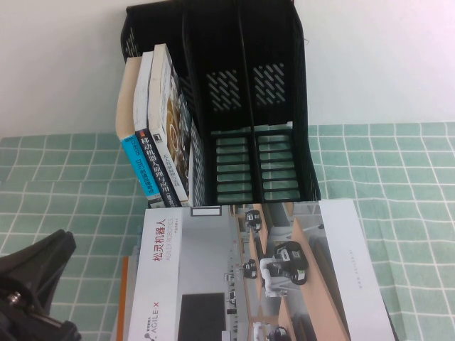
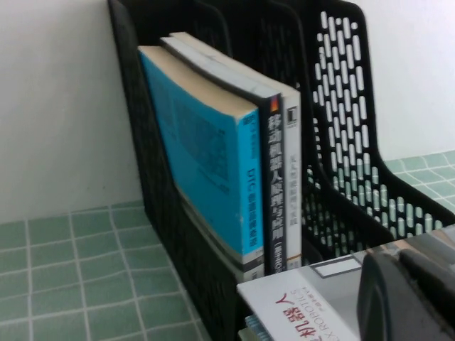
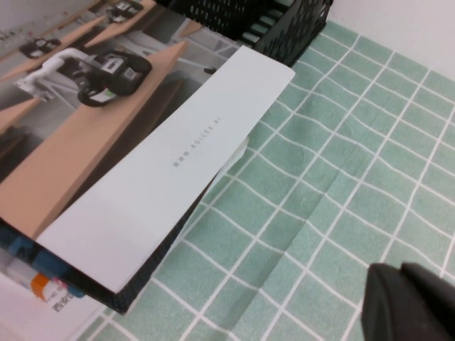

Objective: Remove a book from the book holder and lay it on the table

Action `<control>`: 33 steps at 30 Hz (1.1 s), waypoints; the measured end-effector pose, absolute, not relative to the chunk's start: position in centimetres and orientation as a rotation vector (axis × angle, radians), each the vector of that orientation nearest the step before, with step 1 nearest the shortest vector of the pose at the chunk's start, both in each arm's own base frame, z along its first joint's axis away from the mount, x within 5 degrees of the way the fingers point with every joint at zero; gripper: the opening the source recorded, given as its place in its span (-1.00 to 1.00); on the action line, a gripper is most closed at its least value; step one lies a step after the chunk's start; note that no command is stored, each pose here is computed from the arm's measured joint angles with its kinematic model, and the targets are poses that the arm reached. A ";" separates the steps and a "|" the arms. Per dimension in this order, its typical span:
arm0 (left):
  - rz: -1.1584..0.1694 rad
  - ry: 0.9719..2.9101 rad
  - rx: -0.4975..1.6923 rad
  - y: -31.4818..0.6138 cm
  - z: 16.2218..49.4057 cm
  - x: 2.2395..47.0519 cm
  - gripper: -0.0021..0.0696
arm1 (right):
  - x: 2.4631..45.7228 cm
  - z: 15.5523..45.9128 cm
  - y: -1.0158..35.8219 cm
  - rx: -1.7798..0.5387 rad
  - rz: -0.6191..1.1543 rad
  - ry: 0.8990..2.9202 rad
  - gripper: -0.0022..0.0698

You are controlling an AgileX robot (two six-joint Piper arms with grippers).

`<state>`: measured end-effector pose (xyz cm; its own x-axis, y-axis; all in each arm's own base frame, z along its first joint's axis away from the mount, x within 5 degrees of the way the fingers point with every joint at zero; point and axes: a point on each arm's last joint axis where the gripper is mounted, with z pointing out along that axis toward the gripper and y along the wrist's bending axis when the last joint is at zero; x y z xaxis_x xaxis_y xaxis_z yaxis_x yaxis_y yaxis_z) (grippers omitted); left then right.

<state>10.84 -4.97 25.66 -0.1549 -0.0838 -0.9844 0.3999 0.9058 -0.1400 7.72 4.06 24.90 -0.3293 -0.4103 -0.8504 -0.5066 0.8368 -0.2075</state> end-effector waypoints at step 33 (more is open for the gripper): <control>-0.125 1.880 0.006 -0.6 17.2 5.2 -0.95 | 7.7 24.8 4.0 -0.677 0.103 1.972 -0.94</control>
